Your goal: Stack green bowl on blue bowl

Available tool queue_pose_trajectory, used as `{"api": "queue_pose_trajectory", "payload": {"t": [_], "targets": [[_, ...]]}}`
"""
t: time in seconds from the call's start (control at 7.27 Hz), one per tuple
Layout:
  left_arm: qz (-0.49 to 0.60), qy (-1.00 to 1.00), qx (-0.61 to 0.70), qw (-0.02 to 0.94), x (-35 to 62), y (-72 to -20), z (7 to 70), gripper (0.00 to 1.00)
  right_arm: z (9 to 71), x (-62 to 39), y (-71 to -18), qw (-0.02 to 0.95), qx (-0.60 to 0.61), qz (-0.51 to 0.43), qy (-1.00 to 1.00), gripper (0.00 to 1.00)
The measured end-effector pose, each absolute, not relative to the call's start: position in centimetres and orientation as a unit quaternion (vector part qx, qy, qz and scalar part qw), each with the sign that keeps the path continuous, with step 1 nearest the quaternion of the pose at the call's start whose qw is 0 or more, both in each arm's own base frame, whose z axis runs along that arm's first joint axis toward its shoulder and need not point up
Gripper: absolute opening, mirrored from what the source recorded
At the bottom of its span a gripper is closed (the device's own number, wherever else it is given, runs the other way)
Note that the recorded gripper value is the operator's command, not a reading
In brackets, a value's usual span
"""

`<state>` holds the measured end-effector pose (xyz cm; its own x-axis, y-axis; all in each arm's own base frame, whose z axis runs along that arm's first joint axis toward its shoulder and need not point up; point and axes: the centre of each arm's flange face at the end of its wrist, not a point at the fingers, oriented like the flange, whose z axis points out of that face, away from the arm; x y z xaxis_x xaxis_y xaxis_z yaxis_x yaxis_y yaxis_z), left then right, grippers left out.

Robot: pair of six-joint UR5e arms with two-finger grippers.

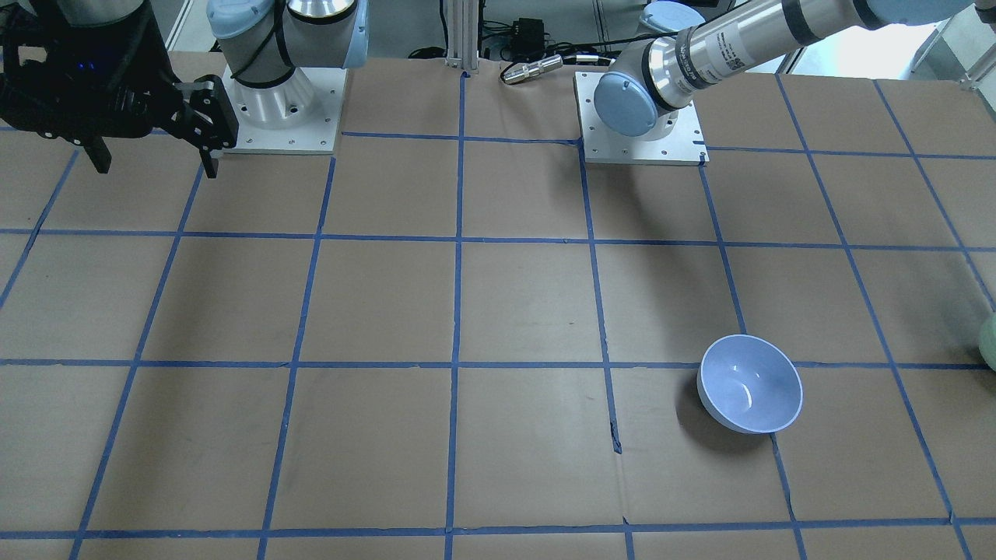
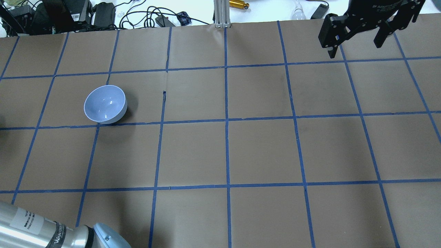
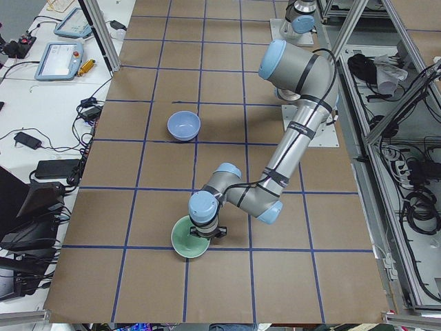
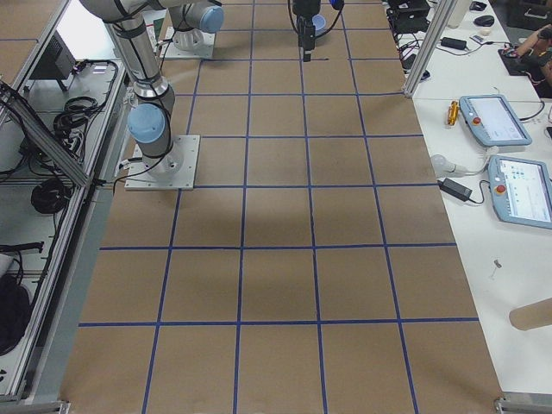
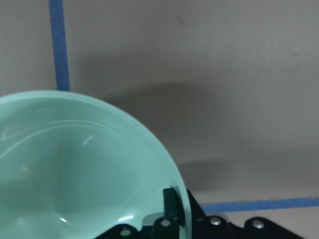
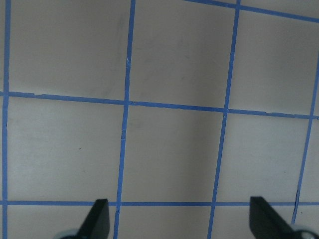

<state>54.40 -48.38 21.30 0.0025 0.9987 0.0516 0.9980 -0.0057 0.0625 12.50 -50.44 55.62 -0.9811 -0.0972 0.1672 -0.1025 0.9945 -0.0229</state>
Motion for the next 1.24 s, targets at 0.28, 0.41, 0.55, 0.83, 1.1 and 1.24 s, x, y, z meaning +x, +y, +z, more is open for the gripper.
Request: {"api": "queue_pose_trajectory", "payload": {"t": [0.28,0.41,0.55,0.83,1.1,1.24], "targets": [[0.04,0.705,0.708,0.004,54.4,-48.4,21.3,0.0,55.6,12.5,-50.4,0.083,0.05,0.016,-0.995,1.0],[0.041,0.705,0.708,0.006,54.3,-48.4,21.6,0.0,55.6,12.5,-50.4,0.083,0.05,0.016,-0.995,1.0],[0.039,0.705,0.708,0.012,54.0,-48.7,22.5,0.0,55.6,12.5,-50.4,0.083,0.05,0.016,-0.995,1.0],[0.024,0.697,0.717,0.025,52.3,-49.7,25.6,0.0,55.6,12.5,-50.4,0.083,0.05,0.016,-0.995,1.0],[0.01,0.676,0.737,0.017,47.6,-51.4,30.1,0.0,55.6,12.5,-50.4,0.083,0.05,0.016,-0.995,1.0],[0.004,0.66,0.751,0.017,44.2,-52.6,32.4,0.0,55.6,12.5,-50.4,0.083,0.05,0.016,-0.995,1.0]]}}
